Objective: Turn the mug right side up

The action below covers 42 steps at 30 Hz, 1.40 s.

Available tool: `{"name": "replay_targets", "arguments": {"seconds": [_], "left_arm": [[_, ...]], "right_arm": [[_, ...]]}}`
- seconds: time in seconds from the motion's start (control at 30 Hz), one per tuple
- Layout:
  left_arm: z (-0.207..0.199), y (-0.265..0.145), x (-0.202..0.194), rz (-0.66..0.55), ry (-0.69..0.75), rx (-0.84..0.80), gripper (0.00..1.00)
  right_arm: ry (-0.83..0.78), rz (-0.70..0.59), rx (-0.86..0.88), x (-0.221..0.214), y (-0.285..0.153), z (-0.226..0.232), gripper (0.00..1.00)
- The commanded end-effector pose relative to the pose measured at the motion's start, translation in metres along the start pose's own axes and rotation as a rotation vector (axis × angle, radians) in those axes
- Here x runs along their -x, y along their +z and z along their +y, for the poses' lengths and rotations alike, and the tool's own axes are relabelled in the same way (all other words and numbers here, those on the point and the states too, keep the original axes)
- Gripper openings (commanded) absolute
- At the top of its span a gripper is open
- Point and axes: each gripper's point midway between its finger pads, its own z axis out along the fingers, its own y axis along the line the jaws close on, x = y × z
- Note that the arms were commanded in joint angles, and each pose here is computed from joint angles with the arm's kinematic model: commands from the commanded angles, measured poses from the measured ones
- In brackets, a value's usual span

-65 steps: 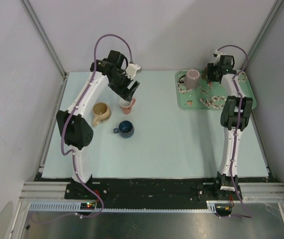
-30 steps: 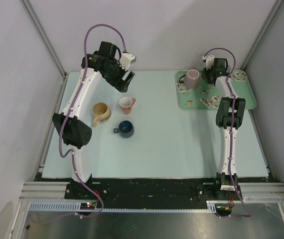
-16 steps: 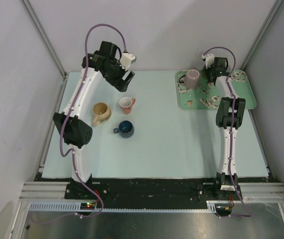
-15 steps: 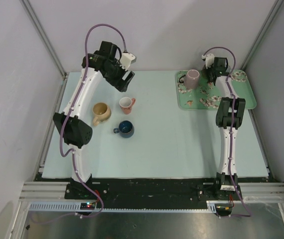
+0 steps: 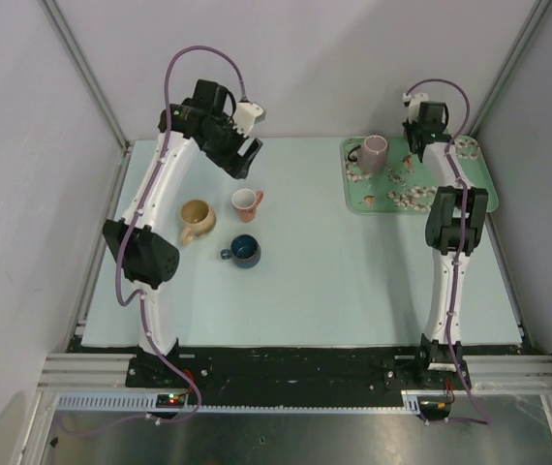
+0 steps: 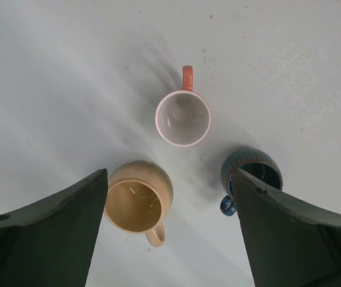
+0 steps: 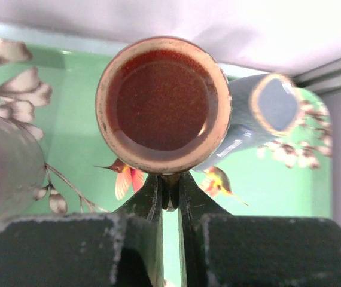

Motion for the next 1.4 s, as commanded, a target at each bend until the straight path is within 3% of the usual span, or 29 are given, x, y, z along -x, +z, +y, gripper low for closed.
{"name": "replay_targets", "arguments": {"seconds": [0.0, 0.1, 0.23, 0.43, 0.63, 0.8, 0.93, 1.1, 1.37], "left_arm": [[0.004, -0.049, 0.023, -0.114, 0.029, 0.062, 0.89], [0.000, -0.064, 0.029, -0.152, 0.043, 0.061, 0.92], [-0.026, -0.099, 0.054, -0.299, 0.039, -0.049, 0.99], [-0.088, -0.175, 0.100, -0.557, -0.036, -0.344, 1.00], [-0.131, -0.236, 0.119, -0.693, -0.096, -0.571, 0.99], [-0.155, -0.280, 0.134, -0.789, -0.104, -0.669, 0.95], [-0.161, -0.308, 0.144, -0.866, -0.101, -0.670, 0.95], [-0.163, -0.314, 0.149, -0.888, -0.115, -0.665, 0.92], [-0.177, -0.315, 0.148, -0.866, -0.123, -0.747, 0.73]], "right_arm": [[0.068, -0.285, -0.194, 0.127, -0.097, -0.051, 0.00], [0.075, -0.322, -0.187, 0.145, -0.129, -0.050, 0.00], [0.195, -0.440, -0.068, 0.183, -0.204, -0.043, 0.00], [0.409, -0.656, 0.418, 0.227, -0.336, 0.039, 0.00], [0.502, -0.825, 0.796, 0.239, -0.464, 0.115, 0.00], [0.616, -0.880, 1.091, 0.237, -0.547, 0.168, 0.00], [0.636, -0.916, 1.219, 0.237, -0.595, 0.190, 0.00], [0.641, -0.936, 1.314, 0.236, -0.626, 0.206, 0.00], [0.660, -0.909, 1.403, 0.236, -0.638, 0.231, 0.00]]}}
